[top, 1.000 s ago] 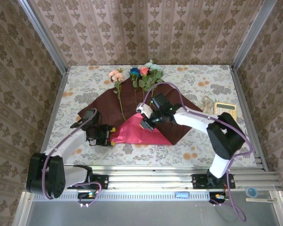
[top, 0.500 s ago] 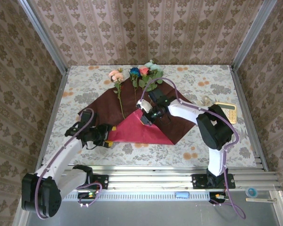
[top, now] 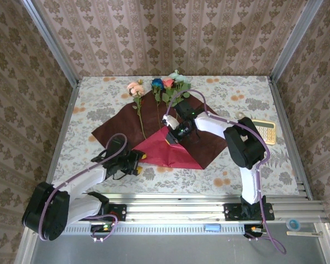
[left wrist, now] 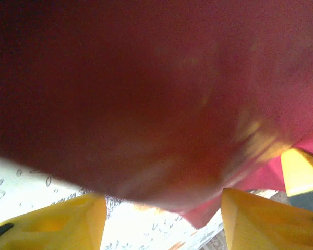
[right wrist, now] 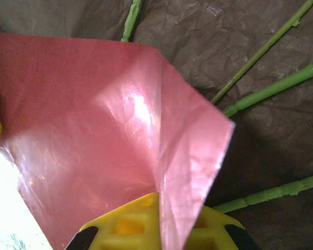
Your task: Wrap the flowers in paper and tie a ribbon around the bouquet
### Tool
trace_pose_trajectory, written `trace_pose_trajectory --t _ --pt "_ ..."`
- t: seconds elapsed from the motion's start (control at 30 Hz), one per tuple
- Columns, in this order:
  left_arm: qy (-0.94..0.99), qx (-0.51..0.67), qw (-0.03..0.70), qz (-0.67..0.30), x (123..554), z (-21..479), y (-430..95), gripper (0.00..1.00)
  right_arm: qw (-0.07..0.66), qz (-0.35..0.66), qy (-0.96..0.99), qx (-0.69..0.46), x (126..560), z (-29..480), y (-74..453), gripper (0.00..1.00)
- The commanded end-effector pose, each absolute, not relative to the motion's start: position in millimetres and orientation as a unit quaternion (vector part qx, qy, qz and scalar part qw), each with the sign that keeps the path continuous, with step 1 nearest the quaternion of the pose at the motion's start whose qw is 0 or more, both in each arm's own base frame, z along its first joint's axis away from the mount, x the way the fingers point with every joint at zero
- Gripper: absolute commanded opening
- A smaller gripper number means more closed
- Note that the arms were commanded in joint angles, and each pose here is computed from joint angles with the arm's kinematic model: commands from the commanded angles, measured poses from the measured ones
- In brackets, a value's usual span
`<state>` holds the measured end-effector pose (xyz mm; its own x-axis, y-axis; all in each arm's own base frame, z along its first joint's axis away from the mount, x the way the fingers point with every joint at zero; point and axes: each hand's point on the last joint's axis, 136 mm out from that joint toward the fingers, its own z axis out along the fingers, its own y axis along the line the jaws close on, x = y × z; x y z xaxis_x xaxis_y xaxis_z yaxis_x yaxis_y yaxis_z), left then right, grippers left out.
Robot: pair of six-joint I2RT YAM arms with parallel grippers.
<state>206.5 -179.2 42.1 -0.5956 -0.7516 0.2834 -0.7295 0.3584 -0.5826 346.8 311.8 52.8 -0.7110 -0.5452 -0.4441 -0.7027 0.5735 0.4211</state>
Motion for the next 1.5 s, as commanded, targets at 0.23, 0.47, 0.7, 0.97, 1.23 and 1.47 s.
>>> trace_pose_trajectory --t 0.23,0.47,0.7,0.97,1.23,1.47 --pt "0.825 -0.459 0.079 -0.319 218 30 -164 0.20 0.137 0.296 0.878 -0.350 349 58 309 0.00" --pt "0.828 -0.459 0.079 -0.312 217 30 -160 0.00 0.240 0.221 0.876 -0.356 362 78 282 0.46" --pt "0.833 -0.456 0.058 -0.309 215 28 -163 0.00 0.398 0.139 0.763 -0.490 312 113 273 0.58" --pt "0.828 -0.463 0.044 -0.314 213 30 -163 0.00 0.401 0.010 0.684 -0.610 246 81 301 0.60" --pt "0.823 -0.472 0.024 -0.315 212 29 -163 0.00 0.383 -0.093 0.649 -0.651 249 45 309 0.59" --pt "0.817 -0.478 0.020 -0.323 220 32 -160 0.00 0.361 -0.165 0.635 -0.663 259 28 293 0.42"
